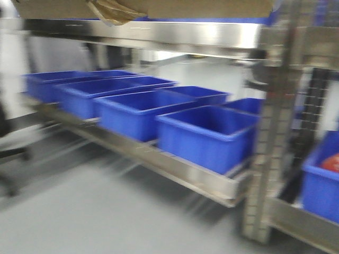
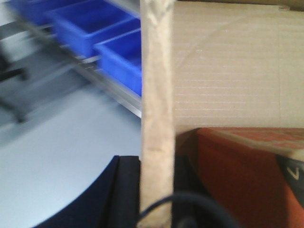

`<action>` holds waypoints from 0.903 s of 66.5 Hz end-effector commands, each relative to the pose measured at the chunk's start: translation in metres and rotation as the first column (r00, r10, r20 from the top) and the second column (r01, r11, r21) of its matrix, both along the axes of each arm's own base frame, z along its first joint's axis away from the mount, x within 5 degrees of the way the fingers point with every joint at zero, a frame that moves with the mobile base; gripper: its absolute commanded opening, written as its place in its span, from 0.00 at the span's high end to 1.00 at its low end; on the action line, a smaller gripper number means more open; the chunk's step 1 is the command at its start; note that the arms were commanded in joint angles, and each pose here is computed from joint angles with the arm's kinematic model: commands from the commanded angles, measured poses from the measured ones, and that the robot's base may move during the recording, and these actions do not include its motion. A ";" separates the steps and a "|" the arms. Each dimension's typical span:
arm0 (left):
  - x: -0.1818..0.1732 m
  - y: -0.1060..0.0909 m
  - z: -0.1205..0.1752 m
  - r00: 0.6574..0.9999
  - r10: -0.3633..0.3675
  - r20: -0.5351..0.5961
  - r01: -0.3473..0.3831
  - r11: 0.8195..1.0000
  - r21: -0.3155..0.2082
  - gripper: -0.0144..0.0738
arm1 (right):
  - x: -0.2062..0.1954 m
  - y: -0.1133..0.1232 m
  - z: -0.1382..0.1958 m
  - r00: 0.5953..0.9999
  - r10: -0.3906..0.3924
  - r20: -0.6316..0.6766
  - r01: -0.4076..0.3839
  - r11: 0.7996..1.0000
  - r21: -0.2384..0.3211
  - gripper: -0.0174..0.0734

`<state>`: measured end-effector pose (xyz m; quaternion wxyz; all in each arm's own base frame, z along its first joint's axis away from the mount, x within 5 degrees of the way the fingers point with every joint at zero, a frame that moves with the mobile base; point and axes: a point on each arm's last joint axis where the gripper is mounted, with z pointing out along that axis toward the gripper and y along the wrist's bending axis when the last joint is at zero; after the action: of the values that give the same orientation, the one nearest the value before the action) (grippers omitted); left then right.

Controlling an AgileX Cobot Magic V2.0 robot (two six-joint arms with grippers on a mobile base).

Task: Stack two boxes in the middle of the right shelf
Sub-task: 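Carry the boxes with both grippers to the steel shelf with blue bins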

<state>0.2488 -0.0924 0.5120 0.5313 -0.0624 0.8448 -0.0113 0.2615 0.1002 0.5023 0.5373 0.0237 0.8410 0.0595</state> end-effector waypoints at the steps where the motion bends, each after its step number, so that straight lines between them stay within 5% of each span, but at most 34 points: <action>1: -0.005 0.006 0.010 0.998 0.016 0.056 -0.016 1.000 0.003 0.96 | -0.004 -0.008 0.013 0.996 -0.017 0.083 0.019 1.000 -0.015 0.99; 60: -0.005 0.006 0.010 0.998 0.016 0.056 -0.016 1.000 0.003 0.96 | -0.004 -0.007 0.013 0.997 -0.015 0.080 0.016 1.000 -0.010 0.99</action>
<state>0.2488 -0.0924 0.5120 0.5313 -0.0624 0.8448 -0.0113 0.2615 0.1001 0.5024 0.5377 0.0237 0.8408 0.0586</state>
